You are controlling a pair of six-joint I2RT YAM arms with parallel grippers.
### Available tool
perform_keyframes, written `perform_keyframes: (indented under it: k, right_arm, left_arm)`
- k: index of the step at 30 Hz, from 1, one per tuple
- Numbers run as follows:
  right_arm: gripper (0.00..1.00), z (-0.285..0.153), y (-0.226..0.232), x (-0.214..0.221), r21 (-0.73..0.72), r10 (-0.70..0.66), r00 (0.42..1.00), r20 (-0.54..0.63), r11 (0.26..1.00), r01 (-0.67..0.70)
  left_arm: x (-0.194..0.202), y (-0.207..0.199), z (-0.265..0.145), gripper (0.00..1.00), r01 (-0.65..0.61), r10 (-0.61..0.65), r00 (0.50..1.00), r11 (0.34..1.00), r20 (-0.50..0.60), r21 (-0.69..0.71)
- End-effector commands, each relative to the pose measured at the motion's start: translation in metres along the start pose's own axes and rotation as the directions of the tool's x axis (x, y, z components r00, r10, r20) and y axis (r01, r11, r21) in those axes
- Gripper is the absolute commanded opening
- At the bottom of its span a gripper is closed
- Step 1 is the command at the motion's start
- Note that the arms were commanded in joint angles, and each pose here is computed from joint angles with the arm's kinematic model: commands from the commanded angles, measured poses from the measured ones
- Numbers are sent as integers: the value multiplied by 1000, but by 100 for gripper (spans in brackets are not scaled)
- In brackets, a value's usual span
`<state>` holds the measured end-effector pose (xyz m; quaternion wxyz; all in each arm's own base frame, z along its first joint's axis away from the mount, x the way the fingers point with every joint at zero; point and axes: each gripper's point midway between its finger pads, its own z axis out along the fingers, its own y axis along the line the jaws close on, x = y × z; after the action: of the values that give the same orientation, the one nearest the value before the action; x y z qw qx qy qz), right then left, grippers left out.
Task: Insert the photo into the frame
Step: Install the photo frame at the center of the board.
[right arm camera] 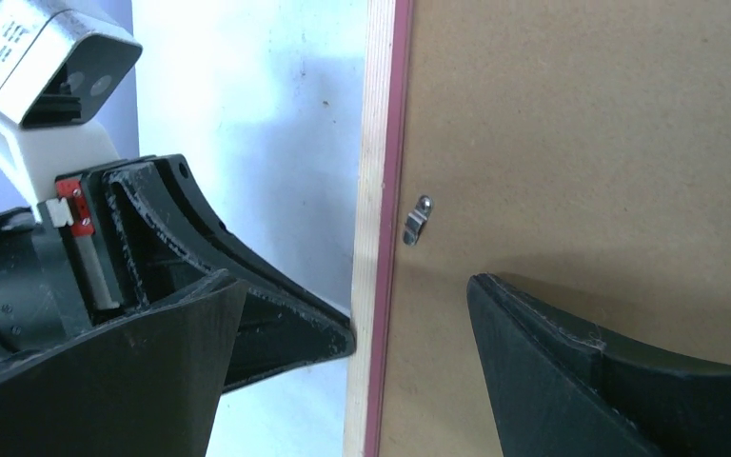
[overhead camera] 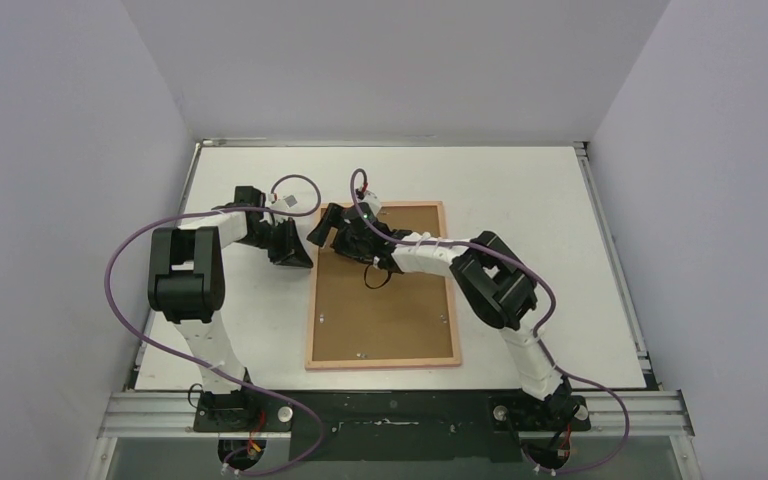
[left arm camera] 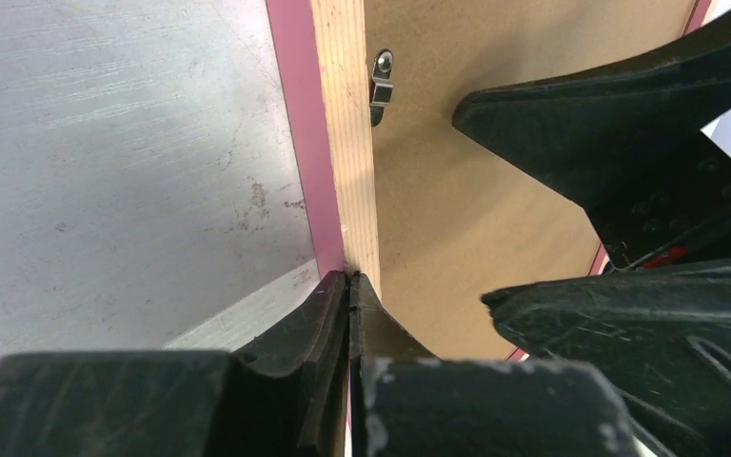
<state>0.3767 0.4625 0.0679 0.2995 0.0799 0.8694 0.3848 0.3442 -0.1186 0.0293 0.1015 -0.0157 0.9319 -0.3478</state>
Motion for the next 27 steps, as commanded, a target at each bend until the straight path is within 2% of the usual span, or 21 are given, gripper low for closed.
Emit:
perform_keyframes:
  k: [1,27]
  right_arm:
    - [90,11,18,-12,-55,12,1000,27,998,-10]
    - [90,30,14,5,-9,43,999,-18,999,-43]
  left_arm:
    - [-6,-3,2,0,-25,25,1000,1000,17,19]
    - [-1,3,8,0,-15,15,1000,1000,0,17]
